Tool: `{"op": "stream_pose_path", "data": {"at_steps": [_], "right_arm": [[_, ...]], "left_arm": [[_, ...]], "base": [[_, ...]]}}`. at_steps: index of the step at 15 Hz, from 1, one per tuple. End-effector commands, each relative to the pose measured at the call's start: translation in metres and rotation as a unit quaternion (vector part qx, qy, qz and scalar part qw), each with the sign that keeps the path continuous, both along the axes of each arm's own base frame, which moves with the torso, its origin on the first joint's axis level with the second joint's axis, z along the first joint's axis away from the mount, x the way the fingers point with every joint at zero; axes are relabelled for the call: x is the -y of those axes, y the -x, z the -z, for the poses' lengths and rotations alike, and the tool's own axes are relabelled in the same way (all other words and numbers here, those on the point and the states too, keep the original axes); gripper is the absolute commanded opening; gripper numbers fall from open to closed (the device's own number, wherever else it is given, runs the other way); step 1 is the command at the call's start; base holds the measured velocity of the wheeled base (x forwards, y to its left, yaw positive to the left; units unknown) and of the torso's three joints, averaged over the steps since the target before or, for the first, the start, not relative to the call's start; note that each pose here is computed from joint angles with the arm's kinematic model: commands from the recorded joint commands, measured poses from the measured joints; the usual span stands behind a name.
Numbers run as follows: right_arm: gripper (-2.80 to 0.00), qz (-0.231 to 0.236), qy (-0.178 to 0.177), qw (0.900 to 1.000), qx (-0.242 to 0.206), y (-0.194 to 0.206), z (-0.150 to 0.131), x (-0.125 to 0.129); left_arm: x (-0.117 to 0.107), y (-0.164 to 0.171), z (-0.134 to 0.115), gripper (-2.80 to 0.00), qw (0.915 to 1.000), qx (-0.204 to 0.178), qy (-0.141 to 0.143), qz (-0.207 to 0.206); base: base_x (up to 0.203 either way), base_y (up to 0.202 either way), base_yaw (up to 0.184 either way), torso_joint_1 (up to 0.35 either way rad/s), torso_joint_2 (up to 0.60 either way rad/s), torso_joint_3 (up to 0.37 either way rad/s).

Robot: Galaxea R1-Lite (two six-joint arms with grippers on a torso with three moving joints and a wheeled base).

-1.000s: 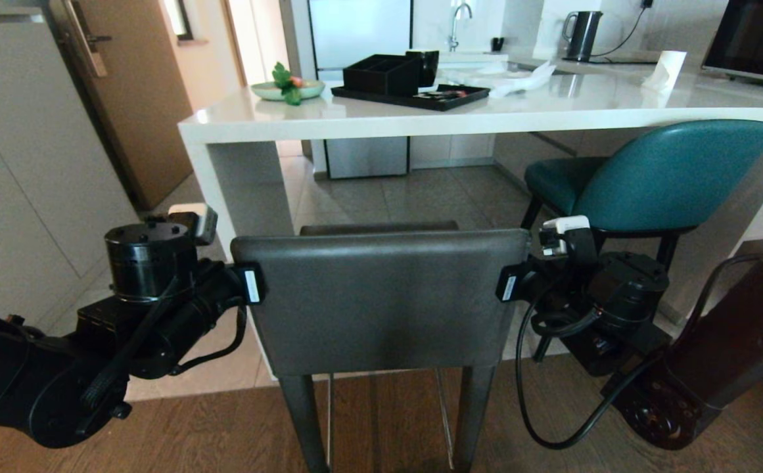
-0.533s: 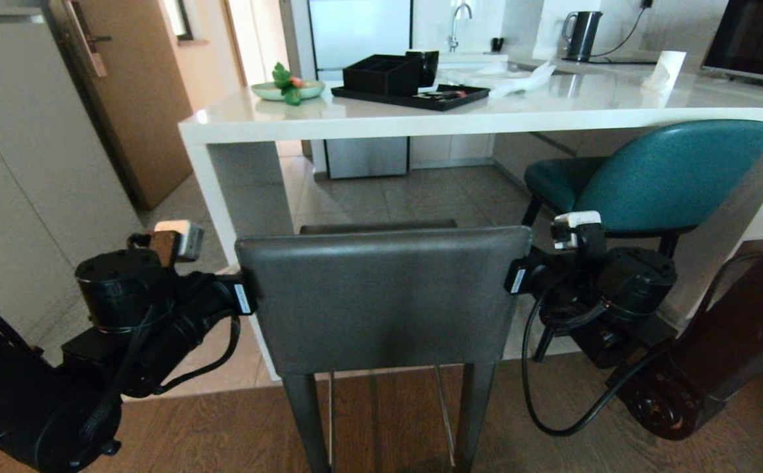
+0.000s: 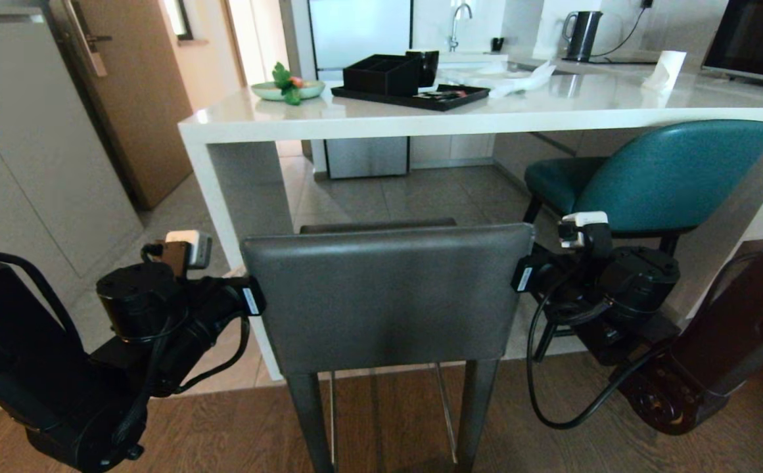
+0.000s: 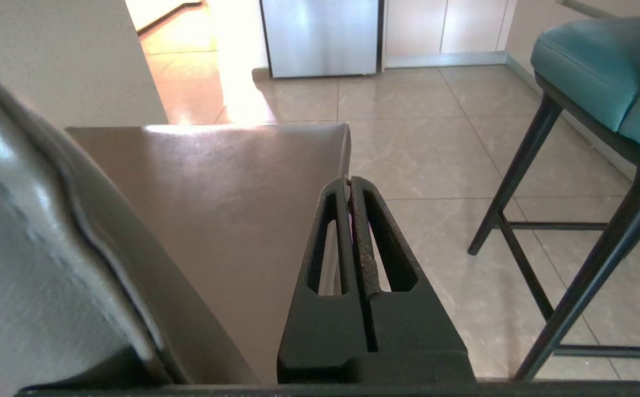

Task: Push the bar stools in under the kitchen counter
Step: Push the gray chair back under the dining table

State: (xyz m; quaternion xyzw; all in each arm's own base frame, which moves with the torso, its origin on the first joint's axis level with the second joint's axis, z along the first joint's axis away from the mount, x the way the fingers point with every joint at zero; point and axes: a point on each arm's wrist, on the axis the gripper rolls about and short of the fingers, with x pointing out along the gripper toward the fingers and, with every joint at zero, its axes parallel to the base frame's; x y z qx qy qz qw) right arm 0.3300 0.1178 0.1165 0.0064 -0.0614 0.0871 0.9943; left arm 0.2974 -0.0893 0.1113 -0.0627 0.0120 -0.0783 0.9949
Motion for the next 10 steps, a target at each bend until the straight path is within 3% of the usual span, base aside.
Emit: {"op": "stream_pose_path", "data": {"at_steps": [1,3,6,10], "right_arm": [[-2.8,-0.003,0.001,1.0,0.0,0.001,0.001,-0.002],[-2.8,-0.005,0.001,1.0,-0.001,0.002,0.001,-0.003],[-2.8,-0.006,0.002,1.0,-0.003,0.002,0.003,-0.004],[-2.8,-0.006,0.002,1.0,-0.004,-0.001,0.005,-0.005]], "left_arm": [[0.002,0.001,-0.001,-2.8,1.0,0.006,0.004,0.003],[0.001,0.0,0.0,-2.8,0.9997,0.022,0.006,0.001],[0.002,-0.003,0.016,-2.8,0.9996,0.004,-0.027,-0.002],[0.003,-0.004,0.017,-2.8,0.9996,0.004,-0.028,-0.001]], "base": [[0.0,0.0,0.0,0.0,0.0,0.0],[0.0,0.0,0.0,0.0,0.0,0.0],[0.0,0.0,0.0,0.0,0.0,0.0],[0.0,0.0,0.0,0.0,0.0,0.0]]}}
